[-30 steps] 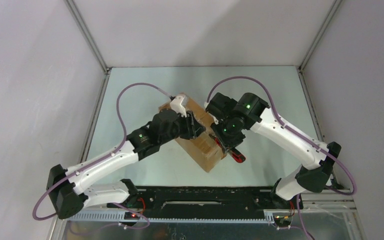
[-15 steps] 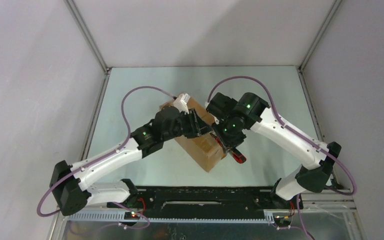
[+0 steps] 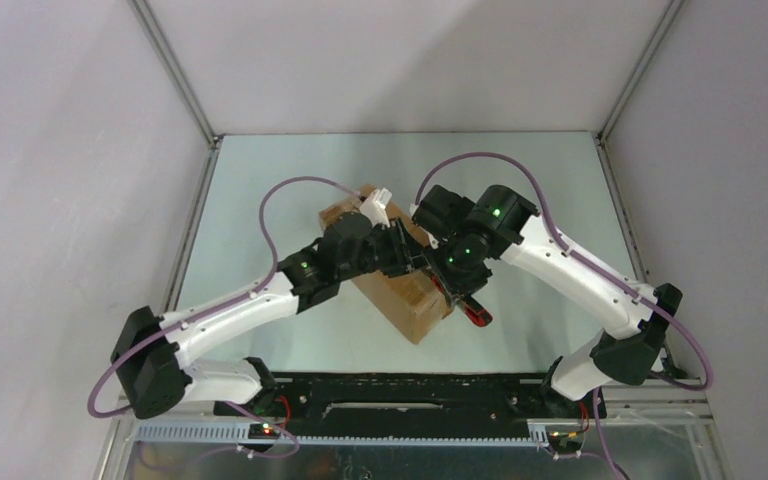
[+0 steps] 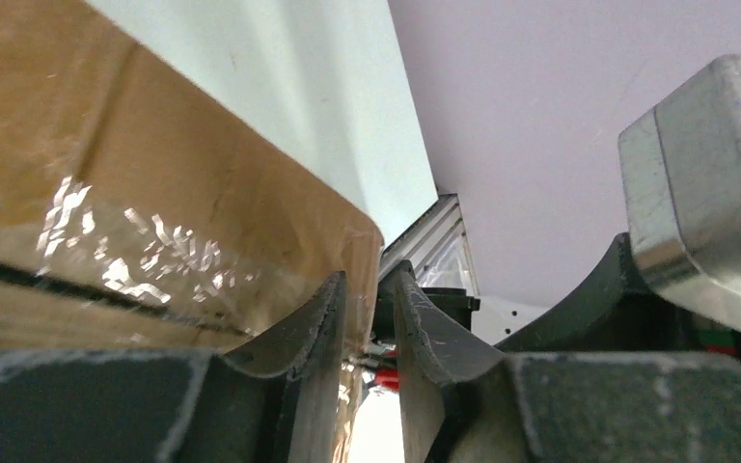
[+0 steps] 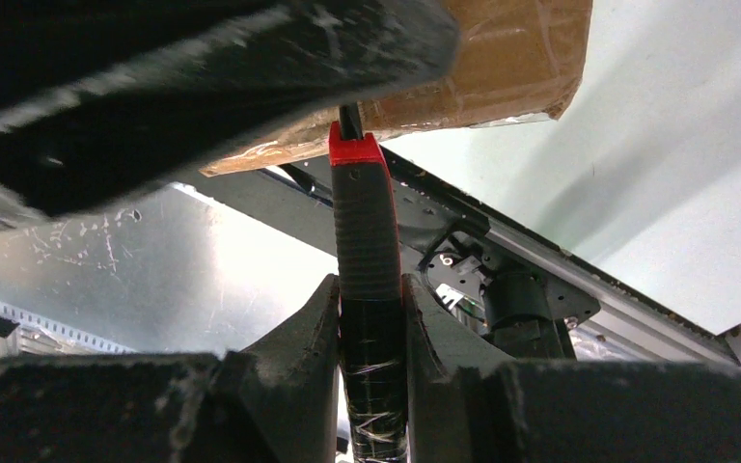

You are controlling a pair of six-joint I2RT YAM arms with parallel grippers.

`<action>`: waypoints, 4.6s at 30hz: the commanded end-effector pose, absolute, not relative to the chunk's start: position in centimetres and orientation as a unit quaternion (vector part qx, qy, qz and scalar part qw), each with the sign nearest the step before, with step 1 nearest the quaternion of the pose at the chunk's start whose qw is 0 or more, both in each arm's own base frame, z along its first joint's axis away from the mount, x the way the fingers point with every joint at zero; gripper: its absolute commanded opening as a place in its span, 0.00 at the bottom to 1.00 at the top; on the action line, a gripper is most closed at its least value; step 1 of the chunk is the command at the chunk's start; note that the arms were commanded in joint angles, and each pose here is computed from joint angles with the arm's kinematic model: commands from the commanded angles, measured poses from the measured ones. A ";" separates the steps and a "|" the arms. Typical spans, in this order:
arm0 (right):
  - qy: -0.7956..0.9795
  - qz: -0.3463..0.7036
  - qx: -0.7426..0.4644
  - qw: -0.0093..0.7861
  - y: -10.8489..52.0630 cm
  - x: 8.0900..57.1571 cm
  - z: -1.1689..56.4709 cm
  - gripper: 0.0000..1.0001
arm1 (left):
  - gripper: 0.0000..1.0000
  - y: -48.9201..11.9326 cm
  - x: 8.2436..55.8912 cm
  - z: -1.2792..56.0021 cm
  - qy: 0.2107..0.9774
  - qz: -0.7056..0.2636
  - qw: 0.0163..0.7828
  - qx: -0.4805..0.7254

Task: Unpack the express box
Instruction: Cut the express box at the center of the board.

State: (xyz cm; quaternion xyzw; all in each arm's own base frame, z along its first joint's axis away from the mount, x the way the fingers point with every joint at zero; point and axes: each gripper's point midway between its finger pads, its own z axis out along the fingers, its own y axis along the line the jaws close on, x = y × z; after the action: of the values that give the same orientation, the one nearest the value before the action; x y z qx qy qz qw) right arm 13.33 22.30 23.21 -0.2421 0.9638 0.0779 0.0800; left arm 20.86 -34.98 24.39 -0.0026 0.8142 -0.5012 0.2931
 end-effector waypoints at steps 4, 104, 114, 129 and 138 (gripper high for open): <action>0.967 0.082 -0.209 0.117 22.5 15.0 24.0 0.00 | 0.22 -36.0 17.9 19.1 0.852 -0.470 0.229 0.025; 0.958 0.093 -0.252 0.097 22.0 13.1 23.8 0.00 | 0.43 -31.4 22.1 27.9 0.807 -0.497 0.318 0.017; 0.959 0.092 -0.252 0.095 22.2 13.3 23.6 0.00 | 0.42 -34.0 22.0 29.1 0.773 -0.570 0.279 -0.024; 0.960 0.089 -0.245 0.102 22.2 14.2 23.5 0.00 | 0.22 -32.2 16.8 13.6 0.911 -0.354 0.198 0.070; 0.962 0.105 -0.210 0.143 23.1 16.2 24.9 0.00 | 0.00 -29.7 16.9 7.0 0.937 -0.270 0.212 0.064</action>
State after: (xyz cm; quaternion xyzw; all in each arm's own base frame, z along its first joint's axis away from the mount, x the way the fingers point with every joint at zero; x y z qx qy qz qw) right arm 13.65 22.84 23.14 -0.2441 0.9607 0.1016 0.0840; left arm 21.51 -35.30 20.92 0.0217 0.8272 -0.4634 0.3171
